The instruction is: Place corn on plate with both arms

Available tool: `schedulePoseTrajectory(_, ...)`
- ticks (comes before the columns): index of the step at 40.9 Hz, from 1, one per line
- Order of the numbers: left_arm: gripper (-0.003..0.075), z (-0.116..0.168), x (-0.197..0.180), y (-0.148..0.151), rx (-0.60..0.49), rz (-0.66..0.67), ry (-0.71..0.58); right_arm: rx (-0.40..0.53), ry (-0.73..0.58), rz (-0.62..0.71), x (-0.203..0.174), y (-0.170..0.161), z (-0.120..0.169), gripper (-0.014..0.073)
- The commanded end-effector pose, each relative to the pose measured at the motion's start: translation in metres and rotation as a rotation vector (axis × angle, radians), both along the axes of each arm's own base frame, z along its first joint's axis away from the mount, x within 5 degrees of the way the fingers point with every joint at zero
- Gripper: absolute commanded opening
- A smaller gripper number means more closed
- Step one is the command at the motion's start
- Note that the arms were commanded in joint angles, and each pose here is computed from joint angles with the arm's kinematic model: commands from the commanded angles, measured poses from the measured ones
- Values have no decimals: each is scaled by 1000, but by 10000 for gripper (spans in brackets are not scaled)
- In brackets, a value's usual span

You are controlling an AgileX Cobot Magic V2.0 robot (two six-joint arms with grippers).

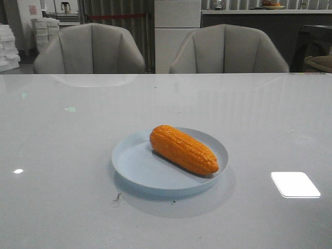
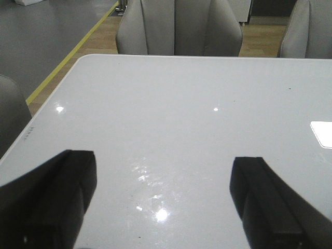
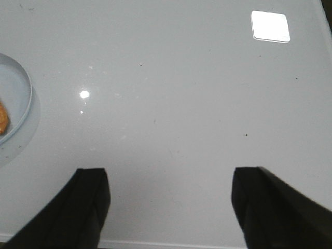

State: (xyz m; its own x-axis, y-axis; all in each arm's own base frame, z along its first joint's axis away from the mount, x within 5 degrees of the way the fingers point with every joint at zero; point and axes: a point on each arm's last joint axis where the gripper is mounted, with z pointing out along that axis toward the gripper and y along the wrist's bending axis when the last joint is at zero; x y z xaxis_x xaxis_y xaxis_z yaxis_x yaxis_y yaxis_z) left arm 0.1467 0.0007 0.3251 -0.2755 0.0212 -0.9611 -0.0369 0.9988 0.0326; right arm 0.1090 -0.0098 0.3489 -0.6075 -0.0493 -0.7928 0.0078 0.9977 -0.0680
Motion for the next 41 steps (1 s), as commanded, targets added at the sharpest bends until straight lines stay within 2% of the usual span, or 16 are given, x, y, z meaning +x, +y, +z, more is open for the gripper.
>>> schedulePoseTrajectory(1,581,16,0,-3,-22,-30,-99,-6,-87,-1,3,0,12,594)
schedulePoseTrajectory(28,581,21,-7,-5,-22,-49,-135,-6,-87,-1,3,0,12,594)
schedulePoseTrajectory(41,577,29,-22,-9,-130,-72,-199,-6,-87,-1,3,0,12,594)
